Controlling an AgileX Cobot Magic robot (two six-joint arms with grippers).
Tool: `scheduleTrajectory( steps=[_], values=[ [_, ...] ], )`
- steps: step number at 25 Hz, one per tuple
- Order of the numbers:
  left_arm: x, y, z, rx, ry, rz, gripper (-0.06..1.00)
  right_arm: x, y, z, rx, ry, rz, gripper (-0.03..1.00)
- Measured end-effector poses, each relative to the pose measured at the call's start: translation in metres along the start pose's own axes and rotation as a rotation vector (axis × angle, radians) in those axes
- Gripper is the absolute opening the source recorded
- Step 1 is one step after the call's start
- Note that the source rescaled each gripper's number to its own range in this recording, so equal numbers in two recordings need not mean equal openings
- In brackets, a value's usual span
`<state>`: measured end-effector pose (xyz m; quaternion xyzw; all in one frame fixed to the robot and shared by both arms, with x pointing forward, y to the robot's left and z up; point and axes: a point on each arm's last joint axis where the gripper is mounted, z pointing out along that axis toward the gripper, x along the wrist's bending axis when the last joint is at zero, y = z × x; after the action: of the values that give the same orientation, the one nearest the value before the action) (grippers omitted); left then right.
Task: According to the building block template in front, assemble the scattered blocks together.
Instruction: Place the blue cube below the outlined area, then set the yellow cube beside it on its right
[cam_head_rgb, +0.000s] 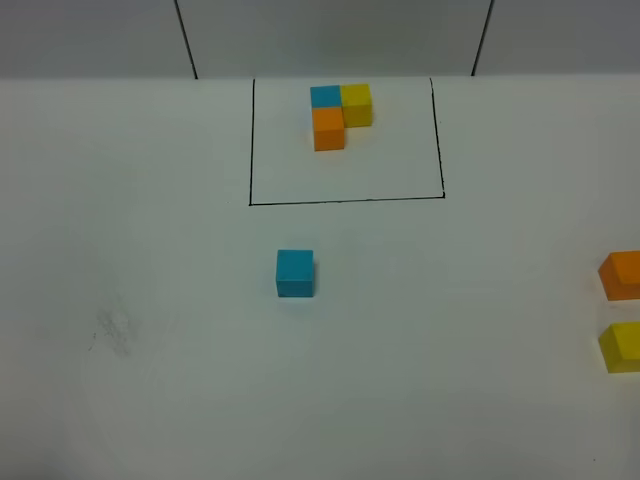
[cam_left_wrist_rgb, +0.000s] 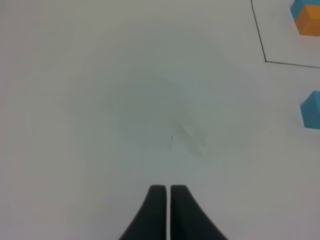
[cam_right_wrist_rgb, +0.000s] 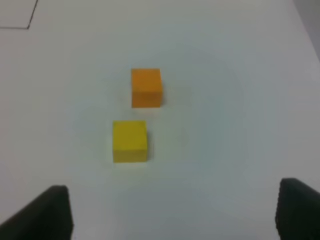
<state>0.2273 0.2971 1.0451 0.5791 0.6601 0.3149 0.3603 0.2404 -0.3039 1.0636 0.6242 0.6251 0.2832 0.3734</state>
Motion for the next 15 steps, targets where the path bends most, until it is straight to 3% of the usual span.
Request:
scheduleTrajectory(
  steps=[9, 15],
  values=[
    [0.0, 0.0, 0.0, 0.0, 0.0, 0.0, 0.0, -0.002, 0.036, 0.028, 0.211, 0.021, -0.034, 0.94],
    [0.0, 0.0, 0.0, 0.0, 0.0, 0.0, 0.0, 0.0, 0.051, 0.055, 0.262, 0.058, -0.06, 0.94]
  ],
)
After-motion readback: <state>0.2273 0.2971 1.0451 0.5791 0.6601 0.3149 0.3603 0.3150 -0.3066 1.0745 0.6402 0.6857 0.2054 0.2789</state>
